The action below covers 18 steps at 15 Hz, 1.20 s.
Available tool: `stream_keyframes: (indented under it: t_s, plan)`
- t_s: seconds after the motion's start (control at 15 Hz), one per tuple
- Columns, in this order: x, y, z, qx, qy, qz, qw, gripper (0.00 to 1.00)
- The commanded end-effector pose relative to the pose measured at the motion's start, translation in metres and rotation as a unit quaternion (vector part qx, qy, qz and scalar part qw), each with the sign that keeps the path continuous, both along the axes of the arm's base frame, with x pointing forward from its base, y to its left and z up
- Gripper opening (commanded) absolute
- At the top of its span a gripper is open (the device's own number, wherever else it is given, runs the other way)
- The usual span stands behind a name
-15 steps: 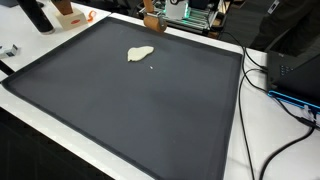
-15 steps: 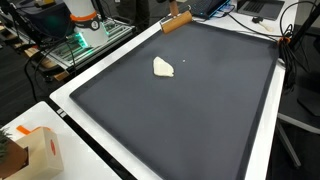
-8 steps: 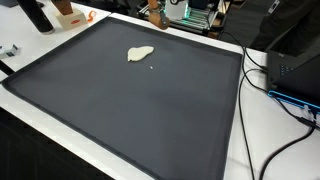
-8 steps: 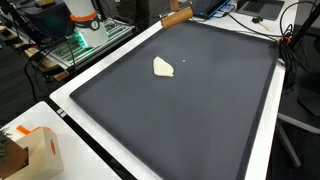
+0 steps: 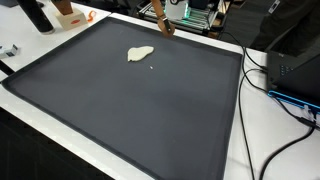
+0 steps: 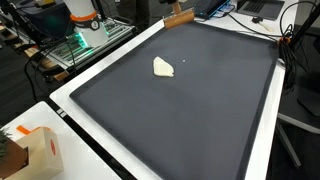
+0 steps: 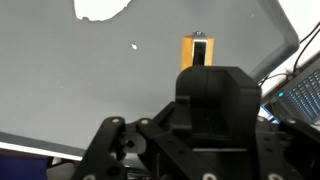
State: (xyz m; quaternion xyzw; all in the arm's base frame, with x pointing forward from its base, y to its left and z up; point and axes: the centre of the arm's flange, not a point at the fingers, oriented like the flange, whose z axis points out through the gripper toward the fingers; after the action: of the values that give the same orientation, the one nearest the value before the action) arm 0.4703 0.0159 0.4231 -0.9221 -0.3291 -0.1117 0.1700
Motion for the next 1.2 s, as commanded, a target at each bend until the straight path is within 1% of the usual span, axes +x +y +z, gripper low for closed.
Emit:
stream_keyframes:
  t_s: [0.0,0.2,0.47,0.53,1.13]
  plan:
    - [-0.003,-0.002,-0.022,0.061,0.038,-0.07,0.9949,0.21]
    - [-0.004,-0.007,-0.04,0.096,0.062,-0.121,0.986,0.21]
    - [-0.002,-0.014,-0.058,0.123,0.081,-0.172,0.9741,0.21]
    - [-0.002,-0.015,-0.062,0.125,0.084,-0.177,0.9726,0.21]
    - [-0.001,-0.028,-0.077,0.102,0.106,-0.224,0.9635,0.21]
